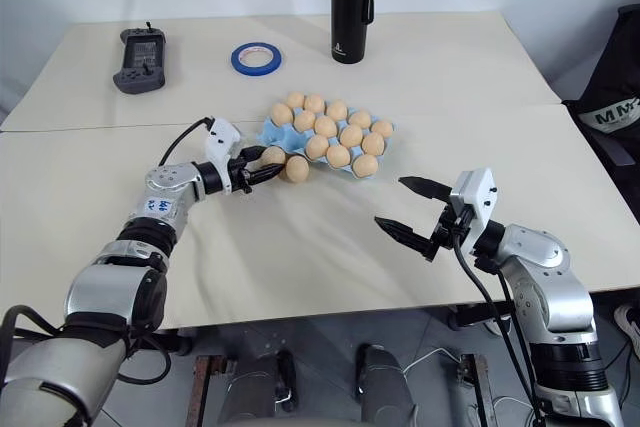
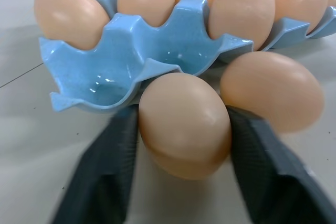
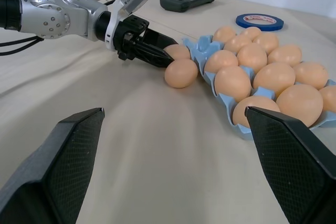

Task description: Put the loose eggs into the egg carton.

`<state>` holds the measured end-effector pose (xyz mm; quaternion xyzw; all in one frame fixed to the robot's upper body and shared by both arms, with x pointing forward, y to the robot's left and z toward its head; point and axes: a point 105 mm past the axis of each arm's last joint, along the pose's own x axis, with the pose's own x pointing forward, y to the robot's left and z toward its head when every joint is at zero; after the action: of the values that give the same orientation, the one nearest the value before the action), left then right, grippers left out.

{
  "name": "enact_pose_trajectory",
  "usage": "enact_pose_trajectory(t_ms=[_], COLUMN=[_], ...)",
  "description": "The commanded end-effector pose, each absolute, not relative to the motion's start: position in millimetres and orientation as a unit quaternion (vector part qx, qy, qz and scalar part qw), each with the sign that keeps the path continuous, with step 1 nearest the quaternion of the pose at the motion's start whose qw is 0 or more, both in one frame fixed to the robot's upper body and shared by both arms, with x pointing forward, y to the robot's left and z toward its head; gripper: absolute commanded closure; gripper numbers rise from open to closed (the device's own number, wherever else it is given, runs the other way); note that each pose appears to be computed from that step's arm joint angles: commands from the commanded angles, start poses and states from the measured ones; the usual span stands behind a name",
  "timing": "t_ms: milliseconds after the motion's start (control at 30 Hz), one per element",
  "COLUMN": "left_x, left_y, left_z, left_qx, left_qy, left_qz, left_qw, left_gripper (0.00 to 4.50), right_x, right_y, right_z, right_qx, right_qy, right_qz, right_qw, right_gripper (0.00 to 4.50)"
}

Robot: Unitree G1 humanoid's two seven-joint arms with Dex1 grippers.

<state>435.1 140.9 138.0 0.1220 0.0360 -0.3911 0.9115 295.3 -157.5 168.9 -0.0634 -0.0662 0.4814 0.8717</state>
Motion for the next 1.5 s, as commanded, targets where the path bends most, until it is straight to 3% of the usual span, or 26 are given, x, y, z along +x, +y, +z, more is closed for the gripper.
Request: enact_pose_trajectory(t_ms=[33,300,500,933,1233,1400,1500], left_x=[438,431,436,451,455,455,456], left_y=[142,153,137,102,101,103,108], left_z=[158,188,217,211,210,211,216], left_qx=[0.142,0.161,0.152,0.131,0.128,0.13,0.135], left_qy=[0.004,-0.037,-0.069,-0.043,-0.037,-0.039,-0.046], left_qz=[-0.391,-0.407,-0.41,-0.41,-0.394,-0.392,-0.385], left_qw=[0.909,0.898,0.897,0.901,0.909,0.91,0.912], left_gripper=[2.85,3.0,3.0,3.0,0.06,0.01,0.01], right_x=[293,290,292,286,284,288,292], right_y=[-161,-162,-161,-162,-165,-166,-171], right_z=[181,180,180,182,181,184,199], right_qx=[-0.087,-0.088,-0.086,-0.081,-0.082,-0.078,-0.054], right_qy=[-0.084,-0.083,-0.087,-0.101,-0.1,-0.109,-0.159], right_qz=[0.476,0.473,0.473,0.459,0.448,0.443,0.424], right_qw=[0.871,0.873,0.872,0.879,0.885,0.886,0.89], right_gripper=[0.0,0.0,0.0,0.0,0.0,0.0,0.0])
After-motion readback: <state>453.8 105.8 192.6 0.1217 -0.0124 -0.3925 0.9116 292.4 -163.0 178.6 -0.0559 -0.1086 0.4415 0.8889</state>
